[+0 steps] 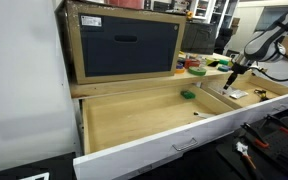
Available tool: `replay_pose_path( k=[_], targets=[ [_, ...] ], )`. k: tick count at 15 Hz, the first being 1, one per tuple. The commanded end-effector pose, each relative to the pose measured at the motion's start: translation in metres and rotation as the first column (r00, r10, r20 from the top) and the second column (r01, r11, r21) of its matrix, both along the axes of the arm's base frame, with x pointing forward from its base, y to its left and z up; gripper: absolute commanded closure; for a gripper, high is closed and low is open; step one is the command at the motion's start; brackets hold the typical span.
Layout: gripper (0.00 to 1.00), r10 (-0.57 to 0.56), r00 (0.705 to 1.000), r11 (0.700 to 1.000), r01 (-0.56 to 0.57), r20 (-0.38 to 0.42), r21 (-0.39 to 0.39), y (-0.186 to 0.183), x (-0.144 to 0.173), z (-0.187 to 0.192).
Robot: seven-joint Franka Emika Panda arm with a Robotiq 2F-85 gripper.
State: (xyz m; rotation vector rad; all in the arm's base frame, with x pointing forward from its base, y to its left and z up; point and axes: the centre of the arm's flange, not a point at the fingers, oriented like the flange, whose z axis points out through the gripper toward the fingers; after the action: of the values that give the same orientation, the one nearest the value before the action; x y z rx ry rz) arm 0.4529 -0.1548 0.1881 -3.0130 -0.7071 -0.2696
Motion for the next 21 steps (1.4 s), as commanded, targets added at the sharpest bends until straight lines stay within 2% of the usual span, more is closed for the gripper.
replay_pose_path(
  k=[1, 4, 7, 11, 16, 21],
  targets=[
    [0.00, -0.007, 0.999, 0.999, 0.009, -0.046, 0.046, -0.023, 0.008, 0.014],
    [0.00, -0.020, 0.996, 0.996, 0.027, -0.087, 0.080, -0.031, 0.012, 0.013],
    [0.00, -0.017, 0.996, 0.995, 0.026, -0.093, 0.096, -0.040, 0.019, 0.012],
    [0.00, 0.001, 0.996, 0.998, 0.004, -0.094, 0.060, -0.049, 0.028, 0.014],
    [0.00, 0.075, 0.992, 0.997, -0.076, -0.101, -0.003, -0.046, 0.036, 0.010],
    [0.00, 0.193, 0.975, 0.978, -0.200, -0.107, -0.054, -0.041, 0.044, 0.002]
  ],
)
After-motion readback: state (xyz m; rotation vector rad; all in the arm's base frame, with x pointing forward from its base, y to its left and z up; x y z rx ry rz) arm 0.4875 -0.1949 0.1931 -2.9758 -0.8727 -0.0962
